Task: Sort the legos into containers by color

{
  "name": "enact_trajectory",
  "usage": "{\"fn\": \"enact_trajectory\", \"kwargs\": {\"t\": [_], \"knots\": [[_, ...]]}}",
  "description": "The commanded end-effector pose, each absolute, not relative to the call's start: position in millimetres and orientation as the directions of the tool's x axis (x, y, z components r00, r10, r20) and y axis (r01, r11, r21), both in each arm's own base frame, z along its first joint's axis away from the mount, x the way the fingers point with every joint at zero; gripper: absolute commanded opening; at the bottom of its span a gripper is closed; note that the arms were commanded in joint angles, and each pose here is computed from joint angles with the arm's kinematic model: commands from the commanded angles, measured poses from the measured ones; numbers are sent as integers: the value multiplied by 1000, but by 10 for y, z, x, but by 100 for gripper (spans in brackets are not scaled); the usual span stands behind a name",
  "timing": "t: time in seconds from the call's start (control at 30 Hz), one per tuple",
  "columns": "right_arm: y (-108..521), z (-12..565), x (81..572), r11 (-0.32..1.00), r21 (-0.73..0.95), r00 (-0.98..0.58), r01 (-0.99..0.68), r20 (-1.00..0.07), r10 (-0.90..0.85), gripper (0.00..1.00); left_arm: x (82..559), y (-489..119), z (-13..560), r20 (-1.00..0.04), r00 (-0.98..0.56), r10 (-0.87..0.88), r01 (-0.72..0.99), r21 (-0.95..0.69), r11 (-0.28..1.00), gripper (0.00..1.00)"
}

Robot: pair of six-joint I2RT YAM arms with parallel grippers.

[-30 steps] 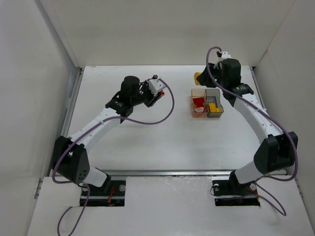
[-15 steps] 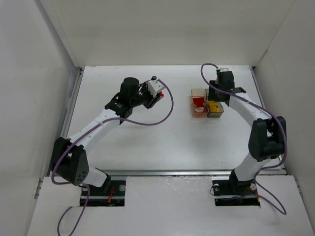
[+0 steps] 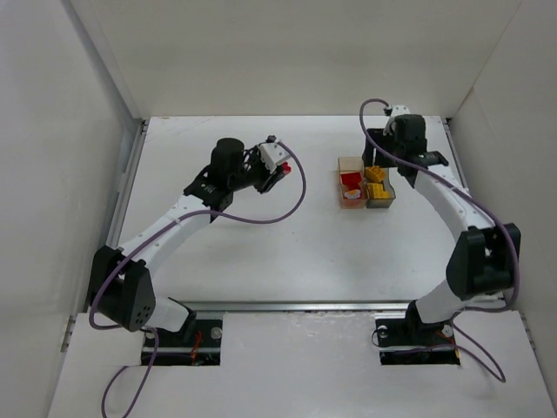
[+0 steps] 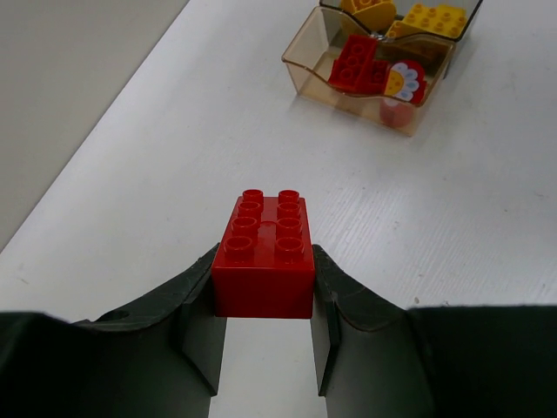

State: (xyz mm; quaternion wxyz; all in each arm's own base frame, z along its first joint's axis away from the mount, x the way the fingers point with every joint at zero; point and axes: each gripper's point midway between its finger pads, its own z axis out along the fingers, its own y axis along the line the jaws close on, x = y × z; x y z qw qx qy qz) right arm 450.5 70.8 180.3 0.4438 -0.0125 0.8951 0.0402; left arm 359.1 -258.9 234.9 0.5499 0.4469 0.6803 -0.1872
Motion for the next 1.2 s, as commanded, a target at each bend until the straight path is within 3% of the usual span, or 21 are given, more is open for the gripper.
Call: {"fn": "enact_trajectory", "kwargs": {"t": [0.0,0.07,0.2,0.33,0.5,0.8,0.97,1.17], "knots": [[1226,2662,4392,908,141,-371,-394,-929,-16,72,3491,-2691,2688,-939,105,327,834,262,485,0],[1574,2934,4140,769,79,-242,-635,-965,-100,72,3369,-2801,2767,-939,165,303,874,281,396,0],[2187,2935,3593,443,-113,4,-889,-971,-240,72,3144,-2958,2872,-934,253,253,928,308,207,0],[2540,2895,3307,266,-169,104,-949,-965,-242,72,2915,-3081,2951,-939,283,193,954,297,43,0],[2792,2909,3192,169,-178,136,-969,-963,-235,72,2783,-3136,3010,-941,306,148,952,301,-57,0],[3054,2999,3157,141,-239,200,-961,-949,-245,72,2773,-3142,2989,-945,291,151,957,283,-67,0],[3083,2998,3170,142,-220,178,-965,-948,-263,51,2777,-3142,2990,-942,299,151,954,292,-68,0],[3021,2874,3187,151,-227,171,-962,-933,-316,50,2802,-3117,2981,-936,308,171,951,304,-49,0]]}}
